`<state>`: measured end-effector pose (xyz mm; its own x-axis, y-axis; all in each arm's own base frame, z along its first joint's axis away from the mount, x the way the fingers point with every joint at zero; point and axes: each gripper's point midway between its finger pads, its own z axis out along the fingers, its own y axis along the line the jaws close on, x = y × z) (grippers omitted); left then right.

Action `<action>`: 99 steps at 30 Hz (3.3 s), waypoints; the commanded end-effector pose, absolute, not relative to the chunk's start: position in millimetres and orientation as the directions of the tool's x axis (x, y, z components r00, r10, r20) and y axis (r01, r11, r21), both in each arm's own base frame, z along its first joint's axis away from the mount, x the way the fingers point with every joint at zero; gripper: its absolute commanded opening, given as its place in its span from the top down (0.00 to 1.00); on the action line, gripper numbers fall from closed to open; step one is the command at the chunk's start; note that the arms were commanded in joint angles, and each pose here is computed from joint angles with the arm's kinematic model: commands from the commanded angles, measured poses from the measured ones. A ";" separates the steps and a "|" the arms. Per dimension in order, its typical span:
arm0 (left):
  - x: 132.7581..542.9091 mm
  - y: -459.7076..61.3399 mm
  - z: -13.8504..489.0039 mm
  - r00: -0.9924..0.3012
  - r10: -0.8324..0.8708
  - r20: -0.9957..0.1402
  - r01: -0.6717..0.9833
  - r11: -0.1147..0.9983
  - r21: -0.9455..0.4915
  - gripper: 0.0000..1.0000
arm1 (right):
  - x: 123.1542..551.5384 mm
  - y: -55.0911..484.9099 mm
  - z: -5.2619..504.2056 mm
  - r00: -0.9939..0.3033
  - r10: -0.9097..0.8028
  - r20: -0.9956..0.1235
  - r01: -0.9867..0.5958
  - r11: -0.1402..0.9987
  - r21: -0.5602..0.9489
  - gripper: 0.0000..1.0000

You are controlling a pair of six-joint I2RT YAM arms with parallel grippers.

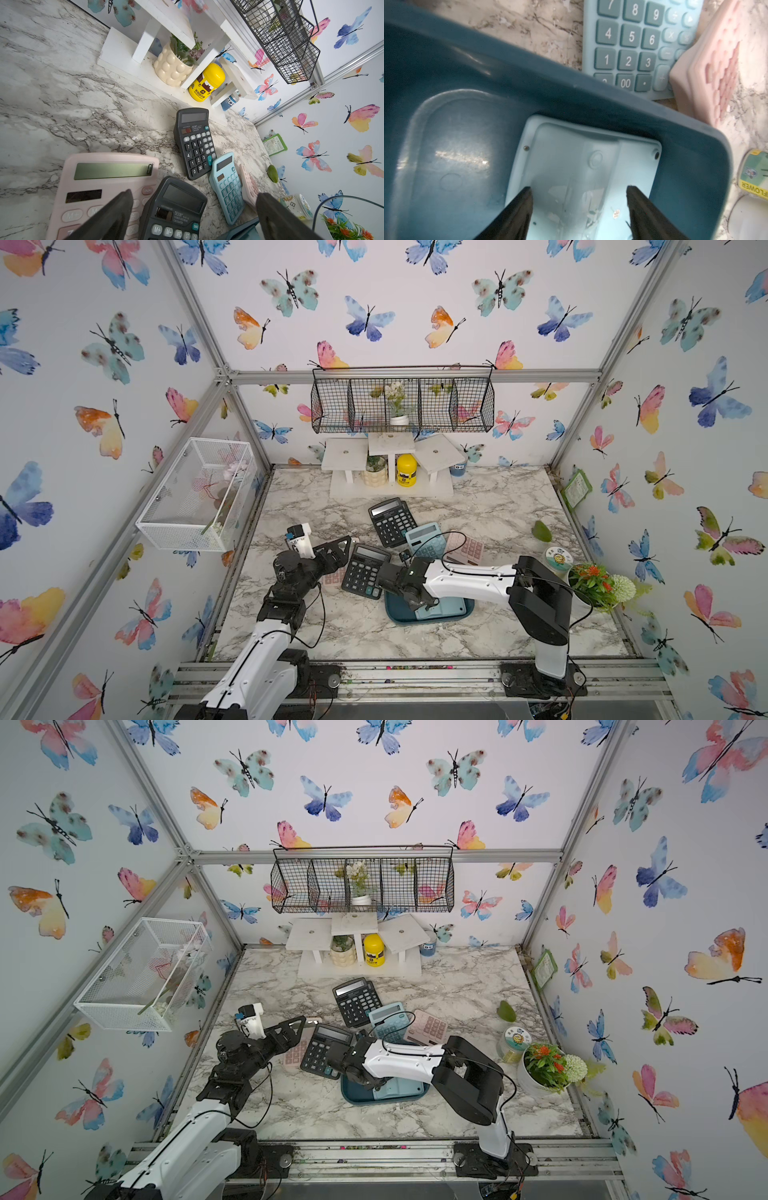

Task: Put the calculator in the storage box
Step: Place the calculator in the storage box, then pick up the calculator at the center of the board.

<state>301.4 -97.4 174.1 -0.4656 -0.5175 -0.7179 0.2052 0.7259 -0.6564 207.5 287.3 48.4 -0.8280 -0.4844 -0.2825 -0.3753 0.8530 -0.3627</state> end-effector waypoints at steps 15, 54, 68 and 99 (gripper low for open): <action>322.9 -79.8 134.7 -0.544 -0.508 -0.668 0.000 0.796 -0.605 0.01 | 234.1 371.5 127.8 -0.710 -0.471 -0.524 -0.586 0.807 0.068 0.25; 305.5 -90.6 181.2 -0.448 -0.514 -0.731 0.174 0.752 -0.635 0.01 | 319.3 446.2 66.7 -0.383 -0.746 -0.544 -0.914 0.220 0.341 0.27; 305.8 -91.9 180.9 -0.453 -0.511 -0.731 0.179 0.751 -0.636 0.01 | 309.3 457.7 61.9 -0.382 -0.748 -0.543 -0.892 0.146 0.427 0.52; 292.7 -128.0 218.3 -0.473 -0.445 -0.761 0.424 0.642 -0.639 0.01 | 315.8 404.7 178.5 -0.366 -0.648 -0.667 -0.930 0.222 0.294 0.98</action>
